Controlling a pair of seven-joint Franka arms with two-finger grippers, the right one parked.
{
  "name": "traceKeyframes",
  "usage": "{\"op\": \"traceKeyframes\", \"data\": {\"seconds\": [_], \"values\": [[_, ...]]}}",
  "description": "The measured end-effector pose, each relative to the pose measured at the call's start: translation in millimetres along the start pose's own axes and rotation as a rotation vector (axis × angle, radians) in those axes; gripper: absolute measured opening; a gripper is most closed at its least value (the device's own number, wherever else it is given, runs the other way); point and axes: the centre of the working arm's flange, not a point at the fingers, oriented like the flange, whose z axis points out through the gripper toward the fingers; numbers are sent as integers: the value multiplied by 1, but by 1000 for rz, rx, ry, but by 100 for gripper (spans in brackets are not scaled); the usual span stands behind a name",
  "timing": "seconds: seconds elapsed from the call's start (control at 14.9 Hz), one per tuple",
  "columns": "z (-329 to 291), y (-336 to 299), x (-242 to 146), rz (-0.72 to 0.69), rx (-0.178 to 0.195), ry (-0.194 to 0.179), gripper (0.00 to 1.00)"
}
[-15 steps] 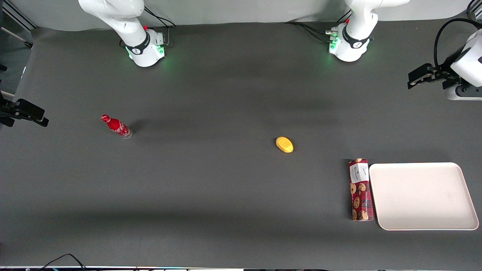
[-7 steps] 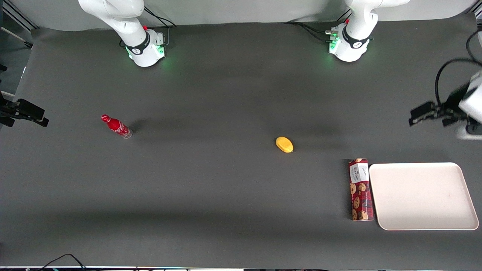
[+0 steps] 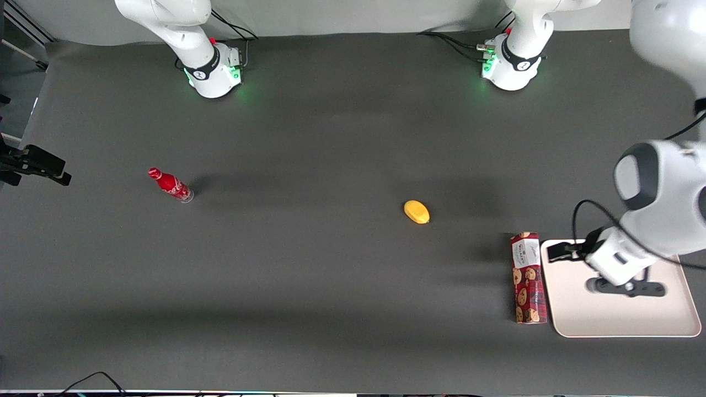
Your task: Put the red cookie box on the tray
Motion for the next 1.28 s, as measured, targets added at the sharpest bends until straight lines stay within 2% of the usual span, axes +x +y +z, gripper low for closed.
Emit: {"op": "traceKeyframes", "data": {"seconds": [0.13, 0.2, 0.34, 0.54, 0.67, 1.08, 1.14, 1.28], "values": [[56, 2, 6, 3, -8, -40, 100], [83, 2, 9, 4, -11, -45, 100], [129, 2, 12, 8, -15, -49, 100], [176, 3, 15, 10, -20, -30, 100], [191, 3, 15, 10, -22, -24, 85], [184, 2, 20, 8, -22, -17, 20], [178, 2, 22, 9, -22, -22, 16], [152, 3, 28, 9, -21, -48, 16]]}}
